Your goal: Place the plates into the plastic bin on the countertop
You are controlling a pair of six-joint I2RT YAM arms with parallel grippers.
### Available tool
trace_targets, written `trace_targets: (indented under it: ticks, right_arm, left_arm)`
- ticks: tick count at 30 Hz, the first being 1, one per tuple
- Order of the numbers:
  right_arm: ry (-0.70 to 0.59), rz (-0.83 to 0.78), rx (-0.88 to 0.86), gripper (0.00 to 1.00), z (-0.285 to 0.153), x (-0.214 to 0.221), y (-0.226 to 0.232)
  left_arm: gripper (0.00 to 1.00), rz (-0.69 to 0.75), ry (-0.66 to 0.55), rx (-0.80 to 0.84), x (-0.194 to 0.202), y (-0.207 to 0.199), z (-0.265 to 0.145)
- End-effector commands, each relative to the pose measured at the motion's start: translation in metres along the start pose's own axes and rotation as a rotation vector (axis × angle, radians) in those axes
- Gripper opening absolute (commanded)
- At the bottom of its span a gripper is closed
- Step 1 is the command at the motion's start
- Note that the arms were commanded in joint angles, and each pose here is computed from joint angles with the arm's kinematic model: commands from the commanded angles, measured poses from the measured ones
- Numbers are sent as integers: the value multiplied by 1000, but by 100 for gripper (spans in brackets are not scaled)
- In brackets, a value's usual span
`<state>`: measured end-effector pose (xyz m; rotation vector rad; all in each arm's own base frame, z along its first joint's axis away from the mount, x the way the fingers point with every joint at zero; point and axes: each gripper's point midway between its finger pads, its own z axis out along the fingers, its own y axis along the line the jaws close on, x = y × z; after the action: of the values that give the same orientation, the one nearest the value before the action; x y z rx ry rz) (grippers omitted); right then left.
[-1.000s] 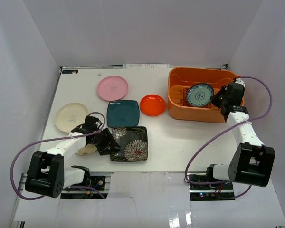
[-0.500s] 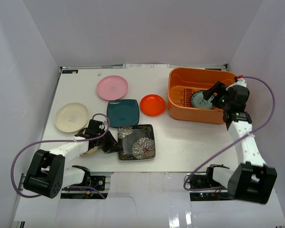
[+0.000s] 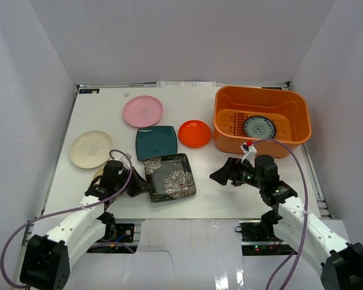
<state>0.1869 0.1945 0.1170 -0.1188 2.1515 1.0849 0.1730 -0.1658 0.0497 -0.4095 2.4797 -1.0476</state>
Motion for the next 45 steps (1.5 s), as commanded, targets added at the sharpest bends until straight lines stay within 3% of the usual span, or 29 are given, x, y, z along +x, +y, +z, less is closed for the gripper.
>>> trace_targets:
  ticks: [1, 5, 12, 18, 22, 24, 25, 28, 30, 32, 33, 35, 36, 40, 44, 45]
  right_arm:
    - [38, 11, -126, 95, 3, 14, 22]
    - [111, 46, -183, 90, 9, 39, 27]
    - [102, 38, -226, 90, 21, 32, 44]
    - [110, 19, -217, 100, 39, 23, 50]
    - [95, 25, -258, 82, 44, 15, 63]
    - [66, 22, -242, 69, 47, 5, 65]
    - [56, 20, -233, 57, 48, 2, 65]
    - [37, 21, -202, 27, 49, -5, 64]
    - [13, 29, -197, 11, 46, -12, 67]
    - [-29, 29, -224, 8, 40, -25, 78]
    - [-67, 27, -245, 8, 36, -42, 87]
    - [-111, 21, -253, 8, 26, -64, 98]
    - [-181, 5, -261, 8, 17, -96, 109]
    - [-356, -45, -230, 8, -21, -174, 118]
    - [-503, -73, -124, 8, -63, -241, 96]
    - [-553, -52, -45, 8, -76, -258, 72]
  left_arm:
    - [0, 69, -91, 162, -18, -42, -18]
    - [0, 67, -77, 248, -14, -61, -29]
    - [0, 109, 10, 384, -1, -87, -39]
    - [0, 183, 82, 468, 5, -112, -47]
    - [0, 219, 105, 490, 7, -123, -49]
    - [0, 211, 116, 479, 8, -122, -46]
    - [0, 212, 114, 476, 8, -122, -45]
    - [16, 217, 106, 480, 4, -126, -47]
    - [39, 239, 97, 486, -1, -135, -50]
    - [61, 255, 82, 471, -8, -140, -52]
    - [66, 283, 51, 441, -20, -147, -53]
    - [73, 310, -6, 378, -39, -151, -53]
    - [74, 328, -36, 330, -52, -157, -55]
    - [77, 322, -253, 128, -116, -156, -50]
    - [78, 264, -376, -88, -166, -126, -34]
    - [77, 245, -383, -121, -173, -118, -30]
